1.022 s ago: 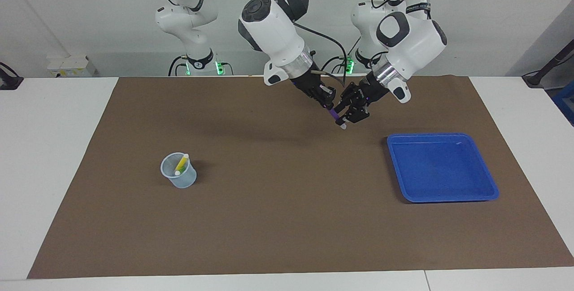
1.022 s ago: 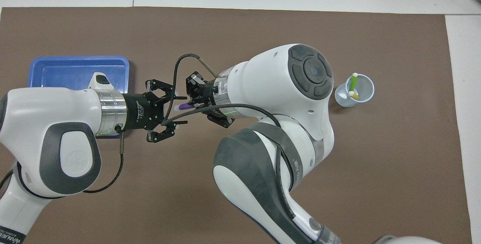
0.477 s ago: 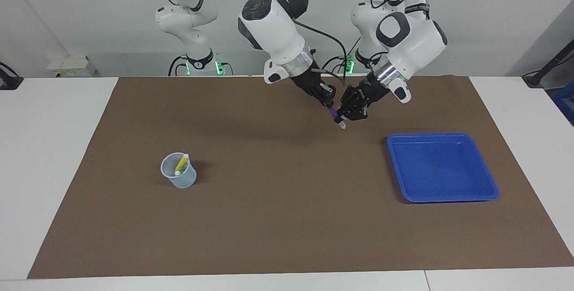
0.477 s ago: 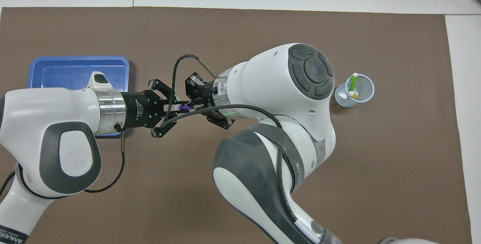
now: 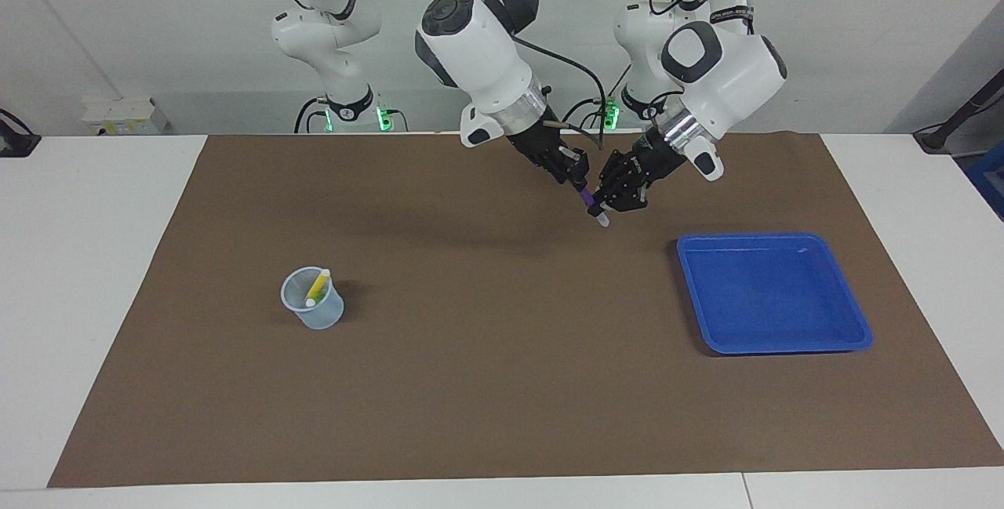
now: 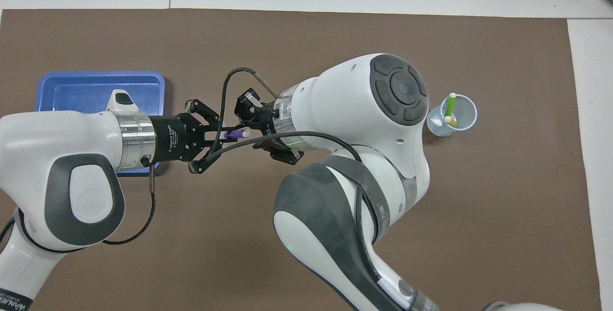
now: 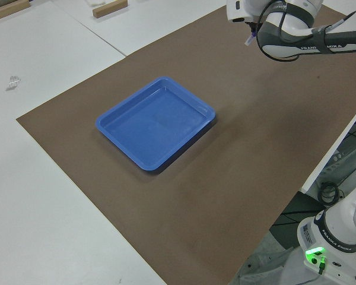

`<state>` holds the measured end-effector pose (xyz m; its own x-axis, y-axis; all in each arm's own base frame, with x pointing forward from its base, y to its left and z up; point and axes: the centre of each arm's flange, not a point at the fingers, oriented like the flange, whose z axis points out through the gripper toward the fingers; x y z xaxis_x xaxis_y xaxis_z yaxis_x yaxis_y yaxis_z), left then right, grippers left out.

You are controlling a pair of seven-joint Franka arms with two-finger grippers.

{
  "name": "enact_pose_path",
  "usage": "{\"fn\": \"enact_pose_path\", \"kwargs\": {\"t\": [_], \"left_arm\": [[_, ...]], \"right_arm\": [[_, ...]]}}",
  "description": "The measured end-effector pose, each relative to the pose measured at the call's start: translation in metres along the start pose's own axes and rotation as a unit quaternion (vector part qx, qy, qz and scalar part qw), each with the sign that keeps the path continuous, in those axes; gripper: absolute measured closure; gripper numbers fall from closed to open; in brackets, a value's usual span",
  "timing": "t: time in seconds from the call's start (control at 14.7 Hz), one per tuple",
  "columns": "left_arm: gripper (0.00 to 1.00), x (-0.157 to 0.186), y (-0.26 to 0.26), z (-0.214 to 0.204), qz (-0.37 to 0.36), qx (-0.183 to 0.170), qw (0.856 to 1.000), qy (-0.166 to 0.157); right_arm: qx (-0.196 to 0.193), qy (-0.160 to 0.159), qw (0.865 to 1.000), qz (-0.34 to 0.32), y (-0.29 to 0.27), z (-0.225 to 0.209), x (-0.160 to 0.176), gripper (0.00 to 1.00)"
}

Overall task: Right arm passes pens to left for tray arrangement
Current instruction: 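Close the left gripper on the purple pen held by the right gripper, then carry the pen to the tray with the left gripper while the right gripper withdraws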

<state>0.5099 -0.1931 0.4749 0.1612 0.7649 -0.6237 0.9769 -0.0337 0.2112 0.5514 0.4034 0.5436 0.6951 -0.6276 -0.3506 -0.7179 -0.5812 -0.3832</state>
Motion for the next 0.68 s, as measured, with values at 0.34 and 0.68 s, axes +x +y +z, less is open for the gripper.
{"fn": "enact_pose_path", "kwargs": {"t": [0.34, 0.68], "left_arm": [[0.82, 0.021, -0.005, -0.003, 0.089, 0.010, 0.996, 0.003], [0.82, 0.049, -0.016, -0.010, 0.220, 0.039, 0.973, 0.054]], "right_arm": [[-0.018, 0.004, 1.000, -0.022, 0.008, -0.026, 0.015, 0.00], [-0.100, 0.023, 0.988, -0.116, 0.030, -0.042, 0.029, 0.00]]}}
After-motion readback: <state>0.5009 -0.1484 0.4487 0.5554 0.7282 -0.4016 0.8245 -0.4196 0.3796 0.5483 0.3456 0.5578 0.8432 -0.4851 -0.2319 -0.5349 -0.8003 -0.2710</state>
